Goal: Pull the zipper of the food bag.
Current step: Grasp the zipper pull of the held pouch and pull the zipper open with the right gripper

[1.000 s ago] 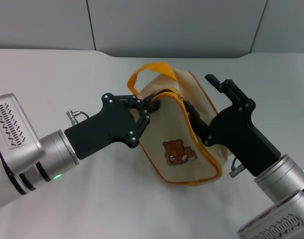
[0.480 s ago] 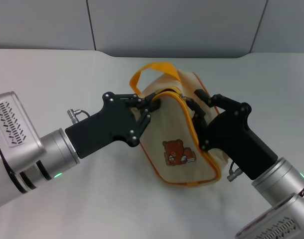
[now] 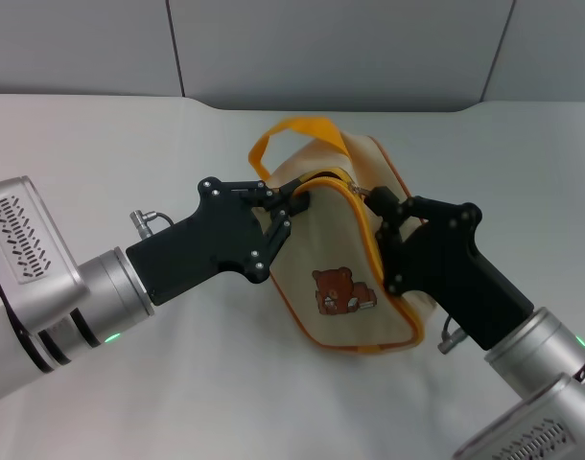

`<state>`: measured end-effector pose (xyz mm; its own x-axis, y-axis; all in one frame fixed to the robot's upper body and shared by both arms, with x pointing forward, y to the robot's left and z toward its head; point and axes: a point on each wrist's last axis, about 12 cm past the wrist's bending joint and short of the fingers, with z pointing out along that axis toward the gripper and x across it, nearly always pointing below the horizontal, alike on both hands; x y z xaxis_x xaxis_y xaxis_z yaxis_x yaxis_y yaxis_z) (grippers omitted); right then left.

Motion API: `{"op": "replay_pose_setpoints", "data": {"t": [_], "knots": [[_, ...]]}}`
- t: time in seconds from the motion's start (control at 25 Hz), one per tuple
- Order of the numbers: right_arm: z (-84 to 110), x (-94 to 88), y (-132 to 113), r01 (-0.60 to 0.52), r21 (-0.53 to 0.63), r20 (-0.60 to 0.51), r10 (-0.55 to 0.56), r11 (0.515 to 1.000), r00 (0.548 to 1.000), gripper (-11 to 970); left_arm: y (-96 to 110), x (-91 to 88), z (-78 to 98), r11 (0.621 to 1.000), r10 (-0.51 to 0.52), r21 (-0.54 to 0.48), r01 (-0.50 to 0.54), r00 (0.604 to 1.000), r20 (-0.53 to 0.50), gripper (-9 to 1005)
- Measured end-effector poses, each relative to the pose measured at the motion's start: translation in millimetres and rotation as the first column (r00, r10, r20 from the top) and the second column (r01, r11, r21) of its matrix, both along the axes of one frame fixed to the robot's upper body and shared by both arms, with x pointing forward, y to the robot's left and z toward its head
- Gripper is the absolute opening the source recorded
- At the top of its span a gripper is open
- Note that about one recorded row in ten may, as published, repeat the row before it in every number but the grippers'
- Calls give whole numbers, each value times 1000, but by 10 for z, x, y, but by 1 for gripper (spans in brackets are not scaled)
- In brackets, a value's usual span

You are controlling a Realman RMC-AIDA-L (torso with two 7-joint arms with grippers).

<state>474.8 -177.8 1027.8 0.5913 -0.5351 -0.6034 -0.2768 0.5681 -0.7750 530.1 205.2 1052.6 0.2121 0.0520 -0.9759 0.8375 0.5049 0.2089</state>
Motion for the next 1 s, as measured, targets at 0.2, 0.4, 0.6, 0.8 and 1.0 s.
{"op": "replay_pose_setpoints", "data": {"t": [0.2,0.4,0.6,0.8,1.0], "knots": [[-96,-162,-113,52,6,-37,-52,999,998,9,13,-4,-4,1000,7,-2,-7,1000,-1,60],[-273,-460,-328,145,-6,-114,-145,989,983,23,24,1,1,1000,13,-5,-13,1000,1,60],[-405,-686,-564,231,-40,-168,-234,972,958,36,26,3,4,1000,14,-6,-14,1000,2,60],[-319,-717,-644,255,98,-174,-235,962,956,50,15,-22,-16,1000,13,-13,-13,1000,-13,60],[-251,-646,-684,250,244,-225,-196,937,954,64,21,-168,-118,999,19,-36,-21,997,-70,61]]}}
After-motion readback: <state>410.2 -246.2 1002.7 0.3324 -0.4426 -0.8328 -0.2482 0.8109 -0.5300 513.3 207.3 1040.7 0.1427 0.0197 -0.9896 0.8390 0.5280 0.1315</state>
